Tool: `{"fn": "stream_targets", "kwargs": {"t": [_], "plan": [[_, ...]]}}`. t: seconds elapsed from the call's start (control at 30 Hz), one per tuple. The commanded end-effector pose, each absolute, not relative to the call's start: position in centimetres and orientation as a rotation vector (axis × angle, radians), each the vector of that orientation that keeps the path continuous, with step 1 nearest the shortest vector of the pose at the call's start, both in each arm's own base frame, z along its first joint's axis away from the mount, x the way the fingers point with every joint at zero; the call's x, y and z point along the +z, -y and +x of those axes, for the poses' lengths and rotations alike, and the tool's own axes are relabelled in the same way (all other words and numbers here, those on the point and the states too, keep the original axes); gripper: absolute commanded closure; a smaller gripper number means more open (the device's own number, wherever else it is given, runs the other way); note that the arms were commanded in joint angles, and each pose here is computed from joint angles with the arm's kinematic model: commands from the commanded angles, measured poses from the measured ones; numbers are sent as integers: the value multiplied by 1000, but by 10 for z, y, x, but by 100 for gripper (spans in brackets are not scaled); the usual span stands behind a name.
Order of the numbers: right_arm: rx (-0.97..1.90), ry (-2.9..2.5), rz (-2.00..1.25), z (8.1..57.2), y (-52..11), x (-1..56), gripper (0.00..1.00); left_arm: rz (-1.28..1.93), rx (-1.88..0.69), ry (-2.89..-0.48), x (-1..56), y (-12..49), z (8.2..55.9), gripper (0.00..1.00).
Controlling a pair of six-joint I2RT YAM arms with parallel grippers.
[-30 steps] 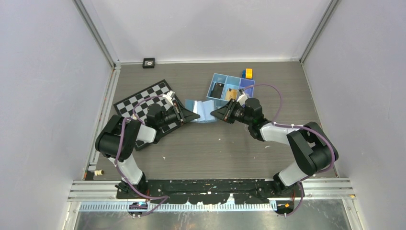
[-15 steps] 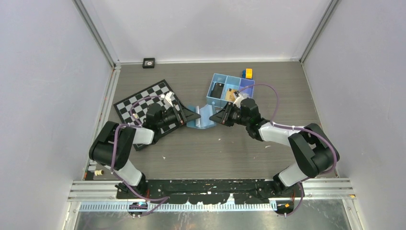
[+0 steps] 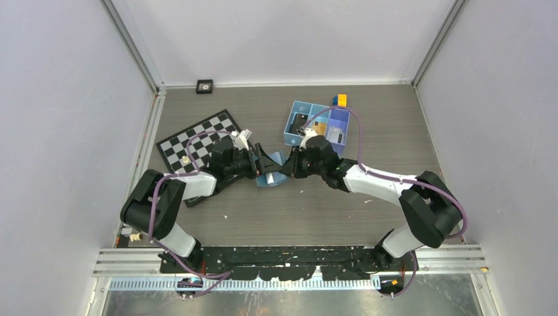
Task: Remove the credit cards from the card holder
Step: Remove the credit card from the card holder.
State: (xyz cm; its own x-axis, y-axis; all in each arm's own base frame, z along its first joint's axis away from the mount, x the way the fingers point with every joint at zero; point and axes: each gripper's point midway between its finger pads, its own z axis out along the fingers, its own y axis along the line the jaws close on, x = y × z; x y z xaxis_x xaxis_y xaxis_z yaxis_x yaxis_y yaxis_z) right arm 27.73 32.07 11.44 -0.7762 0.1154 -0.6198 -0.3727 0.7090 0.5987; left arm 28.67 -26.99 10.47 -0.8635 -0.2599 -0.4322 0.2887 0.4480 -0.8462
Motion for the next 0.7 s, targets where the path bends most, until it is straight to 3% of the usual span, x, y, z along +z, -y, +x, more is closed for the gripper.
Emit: {"fn": "stream_targets", "kwargs": {"t": [0.0,0.37,0.47,0.67], "plan": [[1015,-2186,-281,279,-342,140,89,105,-1404,-2155,118,279,291,21],[855,-2159,-164,293,-314,143,92,-26,-1297,-2239,98,258,303,46],[789,-2159,-126,299,-305,140,92,-76,-1225,-2259,94,245,307,45],[765,-2166,-123,301,-302,139,92,-90,-1186,-2260,94,239,308,33]]}}
